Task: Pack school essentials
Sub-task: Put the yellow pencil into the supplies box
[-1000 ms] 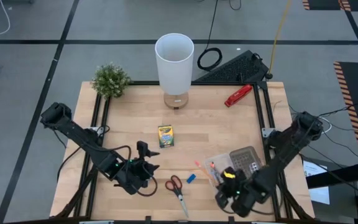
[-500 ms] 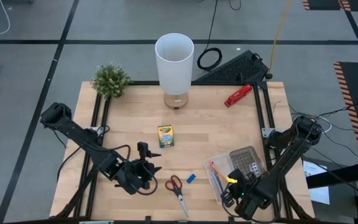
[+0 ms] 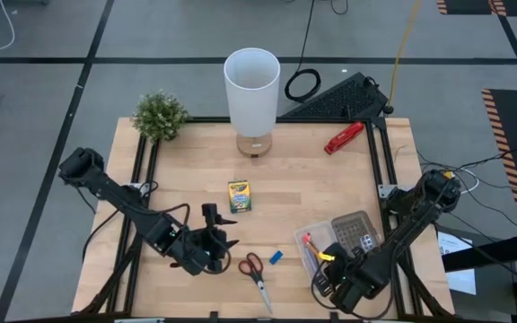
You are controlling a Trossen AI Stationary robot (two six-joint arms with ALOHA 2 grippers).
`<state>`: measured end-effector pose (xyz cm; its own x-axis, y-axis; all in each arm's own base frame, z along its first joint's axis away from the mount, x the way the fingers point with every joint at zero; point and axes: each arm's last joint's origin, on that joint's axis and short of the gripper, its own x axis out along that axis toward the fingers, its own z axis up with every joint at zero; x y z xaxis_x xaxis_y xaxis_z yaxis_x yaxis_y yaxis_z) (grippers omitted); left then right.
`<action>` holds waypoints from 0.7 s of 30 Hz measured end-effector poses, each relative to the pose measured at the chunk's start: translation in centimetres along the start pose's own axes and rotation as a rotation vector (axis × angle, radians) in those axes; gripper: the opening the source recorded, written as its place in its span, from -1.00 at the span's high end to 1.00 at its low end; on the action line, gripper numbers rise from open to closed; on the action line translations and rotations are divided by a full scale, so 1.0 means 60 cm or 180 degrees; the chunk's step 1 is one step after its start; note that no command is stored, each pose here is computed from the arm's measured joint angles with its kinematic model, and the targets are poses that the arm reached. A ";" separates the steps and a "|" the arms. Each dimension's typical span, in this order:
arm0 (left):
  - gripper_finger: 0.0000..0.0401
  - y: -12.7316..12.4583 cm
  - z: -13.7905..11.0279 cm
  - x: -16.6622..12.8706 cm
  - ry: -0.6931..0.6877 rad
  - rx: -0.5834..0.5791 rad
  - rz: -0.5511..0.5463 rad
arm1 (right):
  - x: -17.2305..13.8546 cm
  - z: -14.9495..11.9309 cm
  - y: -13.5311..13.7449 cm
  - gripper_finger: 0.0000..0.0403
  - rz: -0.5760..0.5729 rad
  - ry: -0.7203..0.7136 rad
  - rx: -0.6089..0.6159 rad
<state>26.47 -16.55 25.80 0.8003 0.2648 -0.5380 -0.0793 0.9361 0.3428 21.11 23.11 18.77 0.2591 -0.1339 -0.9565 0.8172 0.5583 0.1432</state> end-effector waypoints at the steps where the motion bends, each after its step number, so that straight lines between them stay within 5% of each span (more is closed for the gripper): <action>1: -0.25 0.000 0.000 0.001 0.0005 -0.0025 -0.0013 | 0.001 0.003 0.001 0.53 0.0001 -0.0004 -0.0032; 11: -0.25 -0.001 -0.001 0.000 0.0039 -0.0253 -0.0118 | 0.000 0.010 0.004 0.25 0.0017 0.0110 -0.0329; 21: -0.25 -0.001 -0.001 0.001 0.0044 -0.0242 -0.0124 | -0.005 -0.006 0.000 0.55 -0.0001 0.0402 -0.0415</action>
<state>26.49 -16.56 25.71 0.7954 0.2306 -0.5605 -0.0936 0.9604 0.2623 20.87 23.44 18.95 0.1854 -0.0347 -0.9820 0.7414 0.6609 0.1166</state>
